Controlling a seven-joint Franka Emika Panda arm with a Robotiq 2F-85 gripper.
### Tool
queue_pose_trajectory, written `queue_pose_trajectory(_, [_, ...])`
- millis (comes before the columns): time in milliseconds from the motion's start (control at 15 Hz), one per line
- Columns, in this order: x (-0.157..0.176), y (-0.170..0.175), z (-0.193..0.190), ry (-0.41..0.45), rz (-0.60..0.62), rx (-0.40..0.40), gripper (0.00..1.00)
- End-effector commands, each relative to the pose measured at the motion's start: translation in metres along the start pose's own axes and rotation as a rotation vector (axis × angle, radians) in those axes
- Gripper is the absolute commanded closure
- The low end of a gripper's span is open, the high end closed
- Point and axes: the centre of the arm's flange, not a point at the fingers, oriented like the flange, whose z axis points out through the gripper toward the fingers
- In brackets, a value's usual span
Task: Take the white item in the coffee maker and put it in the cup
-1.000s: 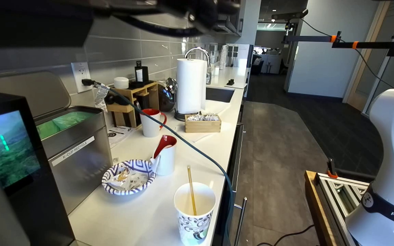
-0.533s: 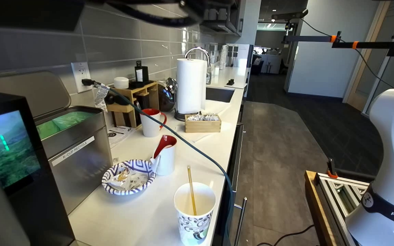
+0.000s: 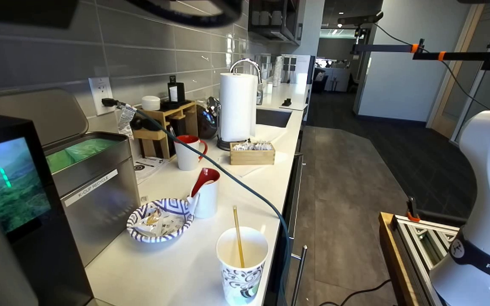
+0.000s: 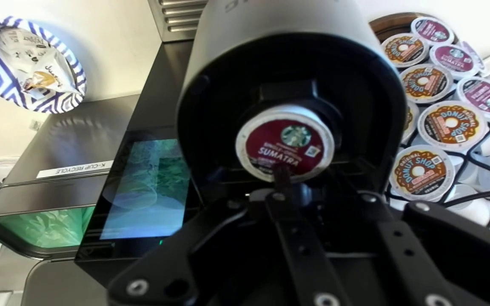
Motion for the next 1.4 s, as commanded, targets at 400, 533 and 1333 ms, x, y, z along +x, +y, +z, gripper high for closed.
queue_pose_trajectory(400, [0.009,0.015,0.001,-0.025,-0.015,-0.067,0.00])
queue_pose_trajectory(533, [0.009,0.018,0.002,-0.039,-0.022,-0.084,0.00])
queue_pose_trajectory(1333, [-0.004,0.008,0.002,-0.094,-0.034,-0.066,0.01])
